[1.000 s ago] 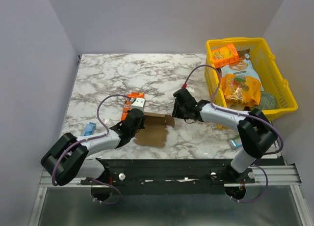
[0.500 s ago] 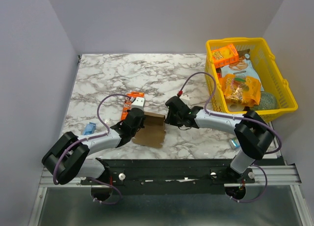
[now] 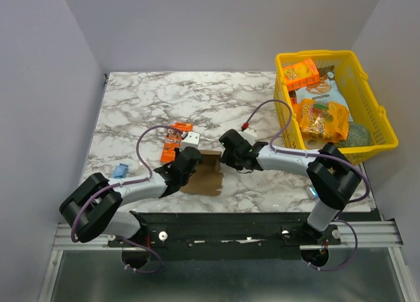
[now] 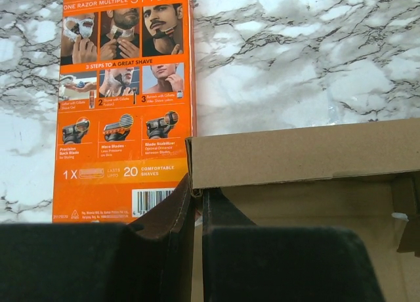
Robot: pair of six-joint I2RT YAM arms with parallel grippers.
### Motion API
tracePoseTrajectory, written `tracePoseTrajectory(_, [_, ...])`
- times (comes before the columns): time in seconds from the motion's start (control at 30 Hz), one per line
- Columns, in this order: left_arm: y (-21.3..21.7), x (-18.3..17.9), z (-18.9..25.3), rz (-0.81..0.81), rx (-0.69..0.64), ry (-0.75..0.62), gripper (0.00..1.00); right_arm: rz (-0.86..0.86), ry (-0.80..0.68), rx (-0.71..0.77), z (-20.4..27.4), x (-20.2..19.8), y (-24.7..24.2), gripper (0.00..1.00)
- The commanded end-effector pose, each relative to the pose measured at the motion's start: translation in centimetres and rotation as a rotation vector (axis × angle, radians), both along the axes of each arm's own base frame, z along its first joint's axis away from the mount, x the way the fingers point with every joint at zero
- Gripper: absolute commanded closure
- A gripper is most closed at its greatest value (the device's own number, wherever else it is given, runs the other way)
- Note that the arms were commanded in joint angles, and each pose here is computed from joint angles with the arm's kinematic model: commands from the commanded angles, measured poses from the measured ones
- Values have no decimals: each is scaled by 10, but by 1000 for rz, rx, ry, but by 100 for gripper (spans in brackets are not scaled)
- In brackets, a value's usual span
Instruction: Fold the paper box
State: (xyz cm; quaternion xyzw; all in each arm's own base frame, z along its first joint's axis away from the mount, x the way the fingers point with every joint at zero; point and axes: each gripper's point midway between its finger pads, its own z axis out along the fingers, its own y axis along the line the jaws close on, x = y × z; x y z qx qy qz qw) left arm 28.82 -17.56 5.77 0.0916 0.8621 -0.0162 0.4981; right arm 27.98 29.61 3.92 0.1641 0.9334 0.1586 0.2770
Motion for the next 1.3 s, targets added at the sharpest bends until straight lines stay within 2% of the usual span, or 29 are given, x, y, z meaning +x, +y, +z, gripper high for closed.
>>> tracePoseTrajectory(0.0, [-22,-8,3,-70,35,4,100,-94,-86,143,28,22,27,48])
tracePoseTrajectory(0.27, [-31,-12,8,-95,16,-8,100,-213,-147,146,36,36,21,47])
tracePoseTrajectory(0.5, [-25,-9,1,-82,26,19,100,-189,-153,92,34,34,16,45])
tracePoseTrajectory(0.6, [-15,-4,-5,-72,-29,65,100,-145,-157,45,29,19,-3,45])
tracePoseTrajectory(0.77, [-3,0,-4,-50,-87,82,100,39,-174,-14,18,-13,-26,53])
tracePoseTrajectory(0.9, [-3,-1,-1,-65,-122,81,100,159,-184,35,25,-36,-30,57])
tracePoseTrajectory(1.0, [-6,-1,1,-87,-151,79,100,211,-207,20,24,-44,-39,59])
tracePoseTrajectory(1.27, [-18,-7,7,-162,-214,73,100,359,-364,24,49,-29,-43,61])
